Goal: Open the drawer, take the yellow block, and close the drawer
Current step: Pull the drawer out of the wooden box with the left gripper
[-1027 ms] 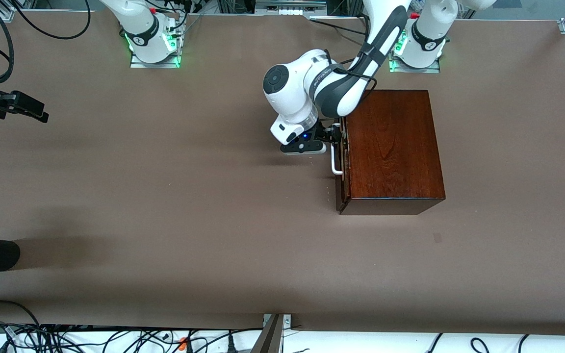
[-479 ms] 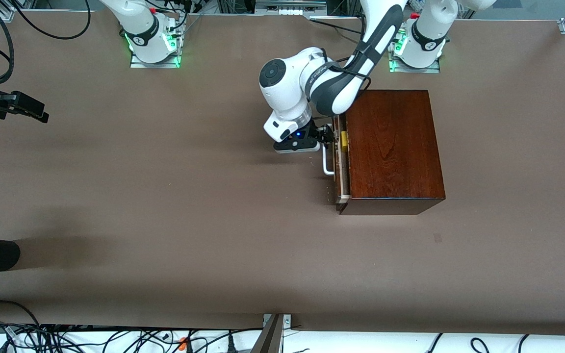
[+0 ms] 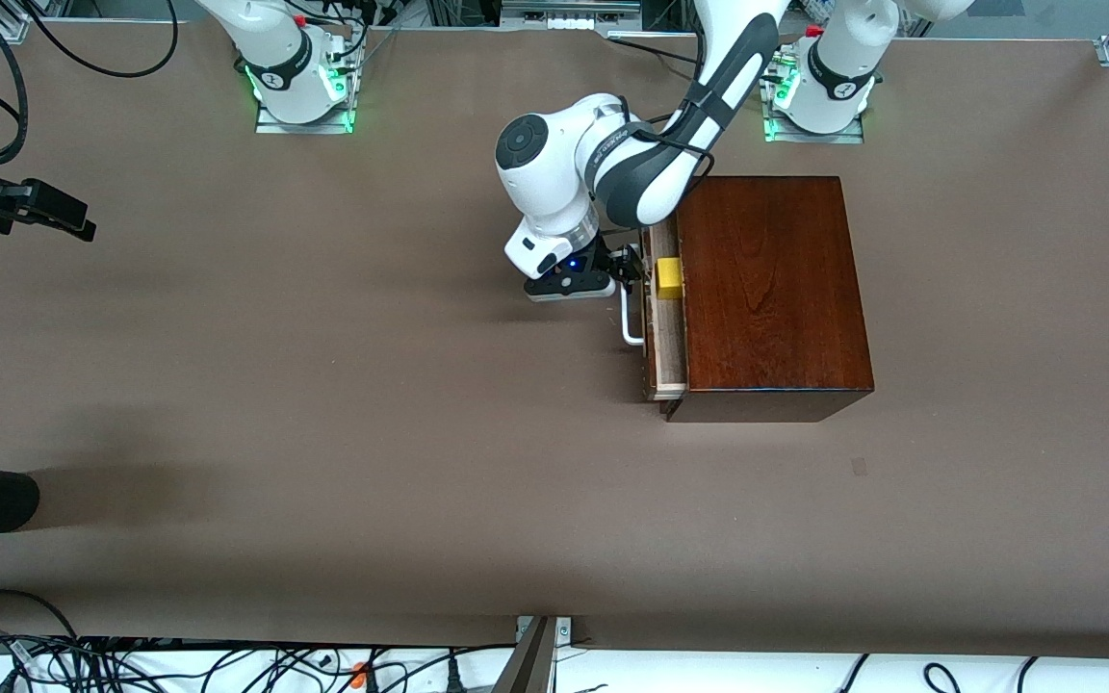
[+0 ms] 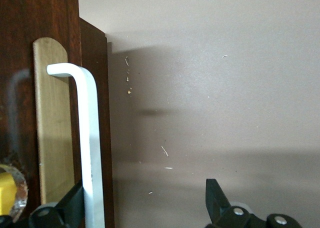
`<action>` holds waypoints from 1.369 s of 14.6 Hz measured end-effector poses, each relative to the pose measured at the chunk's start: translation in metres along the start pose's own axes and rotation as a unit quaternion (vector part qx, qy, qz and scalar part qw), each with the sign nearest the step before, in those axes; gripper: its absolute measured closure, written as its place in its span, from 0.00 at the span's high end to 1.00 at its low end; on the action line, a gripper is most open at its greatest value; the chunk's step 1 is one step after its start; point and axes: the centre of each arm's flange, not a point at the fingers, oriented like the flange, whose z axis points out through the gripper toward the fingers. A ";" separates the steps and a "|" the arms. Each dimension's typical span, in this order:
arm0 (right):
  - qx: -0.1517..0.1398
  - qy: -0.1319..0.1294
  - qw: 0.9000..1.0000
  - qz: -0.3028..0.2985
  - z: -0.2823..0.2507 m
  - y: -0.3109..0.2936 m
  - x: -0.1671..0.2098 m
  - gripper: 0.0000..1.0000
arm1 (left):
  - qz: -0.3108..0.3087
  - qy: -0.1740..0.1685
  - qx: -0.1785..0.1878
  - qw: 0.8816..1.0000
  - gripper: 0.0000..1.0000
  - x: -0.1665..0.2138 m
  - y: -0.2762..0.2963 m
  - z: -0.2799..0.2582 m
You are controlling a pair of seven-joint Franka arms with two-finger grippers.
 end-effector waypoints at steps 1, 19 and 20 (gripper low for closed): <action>0.000 0.000 1.000 0.000 0.000 0.000 0.000 1.00 | -0.004 0.000 0.000 1.000 1.00 0.000 0.001 0.000; 0.000 -0.003 1.000 0.002 0.003 0.002 0.001 1.00 | -0.029 -0.006 -0.040 0.999 1.00 0.007 0.023 -0.014; 0.000 -0.004 1.000 0.001 0.003 0.002 0.001 1.00 | -0.030 -0.004 -0.043 0.999 1.00 0.008 0.024 -0.015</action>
